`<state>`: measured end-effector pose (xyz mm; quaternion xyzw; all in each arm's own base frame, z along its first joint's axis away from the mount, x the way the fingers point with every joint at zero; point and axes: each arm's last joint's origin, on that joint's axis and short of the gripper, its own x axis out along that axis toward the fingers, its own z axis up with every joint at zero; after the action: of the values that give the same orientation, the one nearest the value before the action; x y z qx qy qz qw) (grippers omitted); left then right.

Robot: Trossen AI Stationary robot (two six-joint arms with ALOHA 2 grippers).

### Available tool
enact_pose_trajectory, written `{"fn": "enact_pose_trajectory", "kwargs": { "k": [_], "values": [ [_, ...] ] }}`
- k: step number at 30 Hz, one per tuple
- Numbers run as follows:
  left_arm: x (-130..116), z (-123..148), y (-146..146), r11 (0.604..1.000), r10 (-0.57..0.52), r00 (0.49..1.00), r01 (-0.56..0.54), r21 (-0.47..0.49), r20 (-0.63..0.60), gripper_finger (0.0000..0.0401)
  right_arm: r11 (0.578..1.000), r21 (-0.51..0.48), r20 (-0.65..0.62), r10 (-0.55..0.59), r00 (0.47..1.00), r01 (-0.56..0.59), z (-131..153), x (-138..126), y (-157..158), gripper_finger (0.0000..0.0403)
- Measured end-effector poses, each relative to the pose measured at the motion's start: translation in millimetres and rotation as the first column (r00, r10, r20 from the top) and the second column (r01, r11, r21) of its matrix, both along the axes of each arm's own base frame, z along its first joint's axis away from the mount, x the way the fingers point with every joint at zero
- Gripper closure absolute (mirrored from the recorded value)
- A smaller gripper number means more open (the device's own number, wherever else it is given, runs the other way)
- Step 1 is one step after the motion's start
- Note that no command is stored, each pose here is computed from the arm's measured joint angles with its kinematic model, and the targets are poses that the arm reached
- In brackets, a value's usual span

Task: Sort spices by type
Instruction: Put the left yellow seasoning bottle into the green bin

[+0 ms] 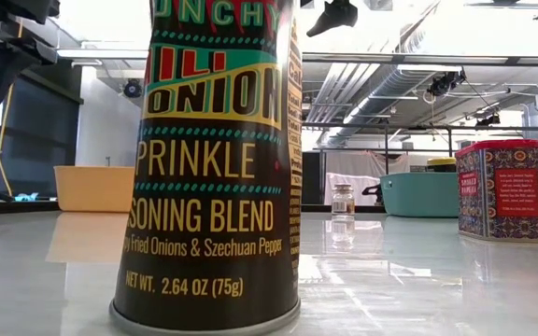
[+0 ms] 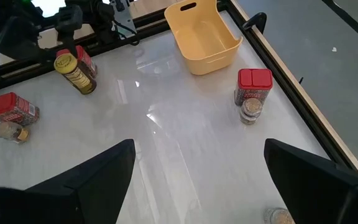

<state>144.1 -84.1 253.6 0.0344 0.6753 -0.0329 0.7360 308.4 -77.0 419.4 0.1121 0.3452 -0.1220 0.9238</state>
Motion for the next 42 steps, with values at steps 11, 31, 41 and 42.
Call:
{"fn": "enact_pose_trajectory", "kwargs": {
  "k": [11, 31, 41, 42],
  "values": [
    [-1.9, -7.7, 1.0, 0.989, 0.145, 0.989, -0.145, 0.001, -0.020, 0.0086, 1.000, 0.000, 0.000, 0.000, 1.000, 0.000, -0.1, 0.0, 0.0, 0.0050],
    [-0.3, -21.9, 2.4, 0.991, 0.121, 0.992, -0.123, 0.054, 0.034, 0.0086, 1.000, -0.001, -0.001, 0.002, 1.000, -0.002, -0.1, 0.0, 0.0, 0.0050],
    [-0.3, -23.9, 2.2, 0.993, 0.111, 0.993, -0.112, 0.048, 0.033, 0.0086, 1.000, -0.001, -0.001, 0.002, 1.000, -0.002, -0.1, 0.0, 0.0, 0.0050],
    [-0.4, -26.2, 2.1, 0.993, 0.111, 0.993, -0.112, 0.043, 0.033, 0.0086, 1.000, -0.001, -0.001, 0.002, 1.000, -0.002, -0.1, 0.0, 0.0, 0.0050]
  ]
}}
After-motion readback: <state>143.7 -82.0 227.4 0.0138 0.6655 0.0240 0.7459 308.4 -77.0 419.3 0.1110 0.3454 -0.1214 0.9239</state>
